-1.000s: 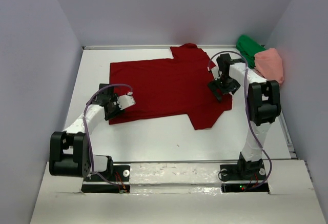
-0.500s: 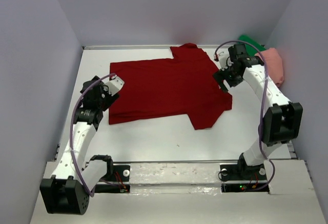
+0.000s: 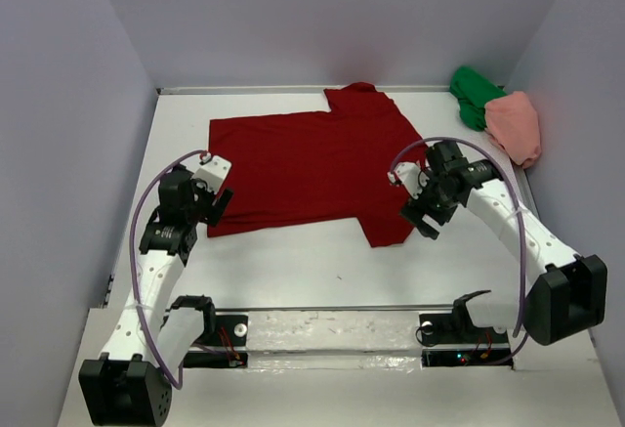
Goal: Fold and stack the t-shirts
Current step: Fold the flattened tshirt in 1/3 of the way
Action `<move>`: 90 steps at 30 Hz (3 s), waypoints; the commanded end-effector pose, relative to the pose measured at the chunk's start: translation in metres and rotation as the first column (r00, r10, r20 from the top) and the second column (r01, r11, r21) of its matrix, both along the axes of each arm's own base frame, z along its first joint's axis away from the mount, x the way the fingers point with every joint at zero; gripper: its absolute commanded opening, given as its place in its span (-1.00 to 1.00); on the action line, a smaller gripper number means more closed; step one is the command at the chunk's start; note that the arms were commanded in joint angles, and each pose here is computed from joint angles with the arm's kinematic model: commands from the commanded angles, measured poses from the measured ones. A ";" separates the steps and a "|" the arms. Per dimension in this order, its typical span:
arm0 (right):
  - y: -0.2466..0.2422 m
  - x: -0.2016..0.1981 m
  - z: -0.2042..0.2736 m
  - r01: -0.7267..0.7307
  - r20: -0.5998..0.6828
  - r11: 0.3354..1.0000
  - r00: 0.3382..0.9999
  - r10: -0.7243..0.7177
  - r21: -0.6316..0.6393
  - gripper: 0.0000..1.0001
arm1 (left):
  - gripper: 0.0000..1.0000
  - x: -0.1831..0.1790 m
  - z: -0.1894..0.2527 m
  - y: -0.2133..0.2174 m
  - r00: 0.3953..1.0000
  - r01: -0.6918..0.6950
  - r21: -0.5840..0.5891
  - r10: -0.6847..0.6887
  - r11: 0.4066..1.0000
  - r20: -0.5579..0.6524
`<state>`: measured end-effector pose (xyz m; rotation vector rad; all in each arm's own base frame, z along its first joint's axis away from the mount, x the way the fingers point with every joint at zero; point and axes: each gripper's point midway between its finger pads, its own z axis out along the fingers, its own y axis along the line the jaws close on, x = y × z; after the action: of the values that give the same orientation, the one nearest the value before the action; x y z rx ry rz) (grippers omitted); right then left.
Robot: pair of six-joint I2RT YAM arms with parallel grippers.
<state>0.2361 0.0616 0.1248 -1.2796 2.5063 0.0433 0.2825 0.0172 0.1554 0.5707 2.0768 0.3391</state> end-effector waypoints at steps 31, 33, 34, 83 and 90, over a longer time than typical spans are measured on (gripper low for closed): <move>0.072 0.024 -0.091 -0.276 -0.100 0.956 0.958 0.267 -0.096 0.49 | 0.98 -0.001 0.008 0.018 0.994 -0.091 -0.051 0.094 0.995 0.054; 0.069 0.023 -0.093 -0.270 -0.106 0.957 0.960 0.259 -0.109 0.41 | 0.98 -0.001 0.007 0.013 0.996 -0.064 -0.066 0.068 0.996 0.050; 0.070 0.021 -0.094 -0.277 -0.111 0.954 0.958 0.265 -0.114 0.37 | 0.98 0.000 0.007 0.012 0.997 -0.062 -0.067 0.065 0.996 0.050; 0.095 0.183 0.003 -0.119 0.280 0.949 0.938 0.204 -0.291 -1.00 | 0.98 -0.002 0.007 0.002 0.999 0.000 -0.087 0.003 0.996 0.038; 0.089 0.206 0.002 -0.093 0.293 0.949 0.938 0.185 -0.302 -1.00 | 0.98 -0.001 0.004 -0.001 1.000 0.013 -0.093 -0.011 0.996 0.024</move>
<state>0.4201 0.1524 0.1107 -1.4787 2.2429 -0.4215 0.2791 0.0180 0.1534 0.5104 2.0766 0.2516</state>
